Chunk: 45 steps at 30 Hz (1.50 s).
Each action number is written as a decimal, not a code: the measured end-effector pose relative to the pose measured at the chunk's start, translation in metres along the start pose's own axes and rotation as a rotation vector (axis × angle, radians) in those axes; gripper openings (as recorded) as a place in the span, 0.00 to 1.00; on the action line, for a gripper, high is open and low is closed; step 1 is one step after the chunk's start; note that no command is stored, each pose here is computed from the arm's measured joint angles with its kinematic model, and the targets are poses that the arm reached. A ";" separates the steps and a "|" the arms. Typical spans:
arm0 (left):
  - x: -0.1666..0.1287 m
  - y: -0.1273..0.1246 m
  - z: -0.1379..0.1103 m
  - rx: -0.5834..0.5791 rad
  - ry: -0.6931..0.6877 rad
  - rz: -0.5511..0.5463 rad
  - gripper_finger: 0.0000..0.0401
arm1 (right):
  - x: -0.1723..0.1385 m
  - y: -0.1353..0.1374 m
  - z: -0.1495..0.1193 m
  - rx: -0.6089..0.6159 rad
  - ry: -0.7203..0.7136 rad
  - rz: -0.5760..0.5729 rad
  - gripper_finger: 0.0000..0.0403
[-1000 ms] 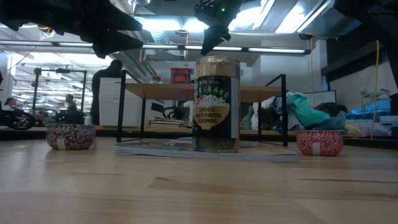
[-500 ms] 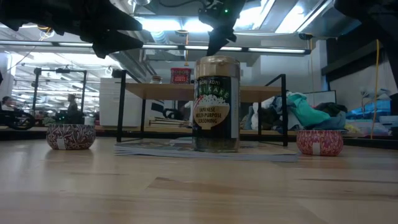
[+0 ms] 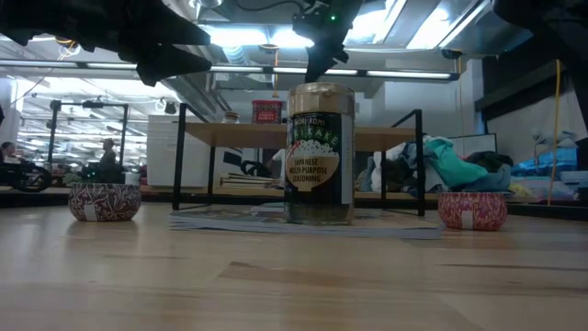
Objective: Shelf spices
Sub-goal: Put the brown seasoning bottle on the shelf
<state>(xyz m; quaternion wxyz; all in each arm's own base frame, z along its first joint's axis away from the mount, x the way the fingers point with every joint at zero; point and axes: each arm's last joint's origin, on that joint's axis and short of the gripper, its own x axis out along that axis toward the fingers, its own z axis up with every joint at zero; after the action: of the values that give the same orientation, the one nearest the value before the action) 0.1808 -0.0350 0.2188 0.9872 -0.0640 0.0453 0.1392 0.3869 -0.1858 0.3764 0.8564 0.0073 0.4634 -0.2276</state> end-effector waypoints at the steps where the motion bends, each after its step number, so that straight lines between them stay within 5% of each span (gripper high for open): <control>1: 0.000 0.000 0.000 0.000 0.000 0.000 0.69 | -0.001 0.002 0.001 -0.006 -0.010 -0.003 0.00; 9: 0.000 0.000 0.000 0.002 0.002 0.001 0.69 | -0.024 0.016 0.009 -0.076 -0.103 -0.049 0.00; 16: 0.000 0.000 0.000 0.000 0.000 0.000 0.69 | -0.027 0.032 0.000 -0.043 -0.023 0.048 0.00; 28: 0.000 0.000 0.001 -0.008 -0.009 -0.002 0.69 | 0.007 0.038 -0.017 -0.036 0.102 0.018 0.00; 45: 0.000 0.000 0.002 -0.012 -0.014 -0.003 0.69 | 0.031 0.028 -0.023 -0.006 0.101 -0.022 0.00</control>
<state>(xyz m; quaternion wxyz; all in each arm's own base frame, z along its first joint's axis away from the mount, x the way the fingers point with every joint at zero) 0.1810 -0.0350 0.2203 0.9872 -0.0691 0.0374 0.1386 0.3938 -0.1677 0.3333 0.8294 0.0114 0.5067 -0.2348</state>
